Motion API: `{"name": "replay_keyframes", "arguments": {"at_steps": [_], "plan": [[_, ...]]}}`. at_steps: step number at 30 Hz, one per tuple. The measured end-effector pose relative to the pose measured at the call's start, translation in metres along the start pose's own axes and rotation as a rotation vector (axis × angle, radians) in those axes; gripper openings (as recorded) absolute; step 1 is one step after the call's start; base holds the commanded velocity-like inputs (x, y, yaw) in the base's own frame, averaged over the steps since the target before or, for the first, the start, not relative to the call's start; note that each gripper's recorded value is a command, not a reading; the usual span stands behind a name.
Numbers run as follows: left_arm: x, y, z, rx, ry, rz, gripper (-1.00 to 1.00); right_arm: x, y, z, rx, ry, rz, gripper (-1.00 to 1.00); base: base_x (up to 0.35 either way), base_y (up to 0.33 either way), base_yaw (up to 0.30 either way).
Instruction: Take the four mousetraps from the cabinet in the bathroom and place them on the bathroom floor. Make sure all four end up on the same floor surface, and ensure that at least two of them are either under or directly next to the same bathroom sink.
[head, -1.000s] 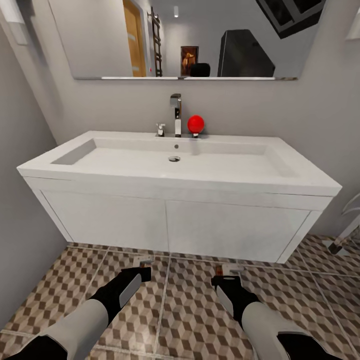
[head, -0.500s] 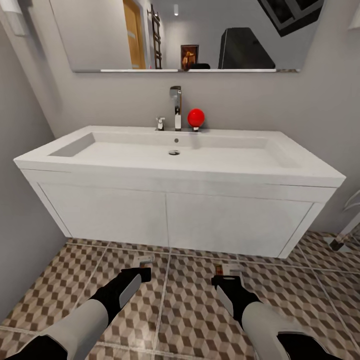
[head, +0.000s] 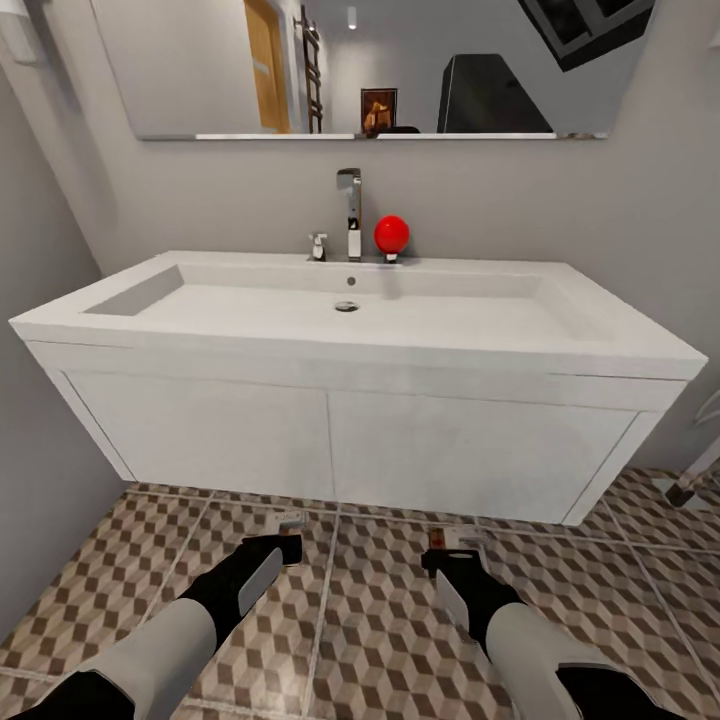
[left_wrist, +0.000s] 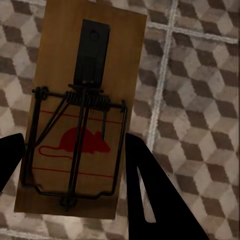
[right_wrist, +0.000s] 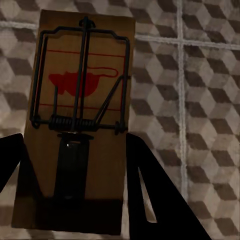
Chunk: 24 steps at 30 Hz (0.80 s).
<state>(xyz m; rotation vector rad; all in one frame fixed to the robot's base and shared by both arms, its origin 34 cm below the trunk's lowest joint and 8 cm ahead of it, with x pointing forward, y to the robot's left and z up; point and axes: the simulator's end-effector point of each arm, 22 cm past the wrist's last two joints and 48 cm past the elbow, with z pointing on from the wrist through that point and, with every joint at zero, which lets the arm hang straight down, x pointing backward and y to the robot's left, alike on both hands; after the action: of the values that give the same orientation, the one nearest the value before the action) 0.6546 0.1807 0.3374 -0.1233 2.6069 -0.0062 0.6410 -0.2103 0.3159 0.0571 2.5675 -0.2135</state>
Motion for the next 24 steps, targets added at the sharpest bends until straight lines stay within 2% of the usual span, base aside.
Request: {"name": "replay_keyframes", "arguments": {"at_steps": [2,5,13,24], "plan": [[-0.002,0.0,0.0,0.001,-0.006,-0.001,-1.0,0.003,0.015,0.0,-0.07,0.008,0.001,-1.0,0.055,-0.012,0.0],[-0.002,-0.002,0.0,0.003,-0.006,-0.001,-1.0,0.007,0.023,0.0,-0.104,0.017,0.007,-1.0,0.013,-0.003,0.0],[0.005,-0.007,0.001,0.008,0.007,0.004,-1.0,0.026,0.026,0.0,-0.115,0.057,0.009,-1.0,0.001,0.0,0.0],[0.015,-0.001,0.003,-0.009,0.028,0.008,-1.0,0.028,0.022,0.001,-0.105,0.063,0.016,-1.0,0.0,0.0,0.0]]}}
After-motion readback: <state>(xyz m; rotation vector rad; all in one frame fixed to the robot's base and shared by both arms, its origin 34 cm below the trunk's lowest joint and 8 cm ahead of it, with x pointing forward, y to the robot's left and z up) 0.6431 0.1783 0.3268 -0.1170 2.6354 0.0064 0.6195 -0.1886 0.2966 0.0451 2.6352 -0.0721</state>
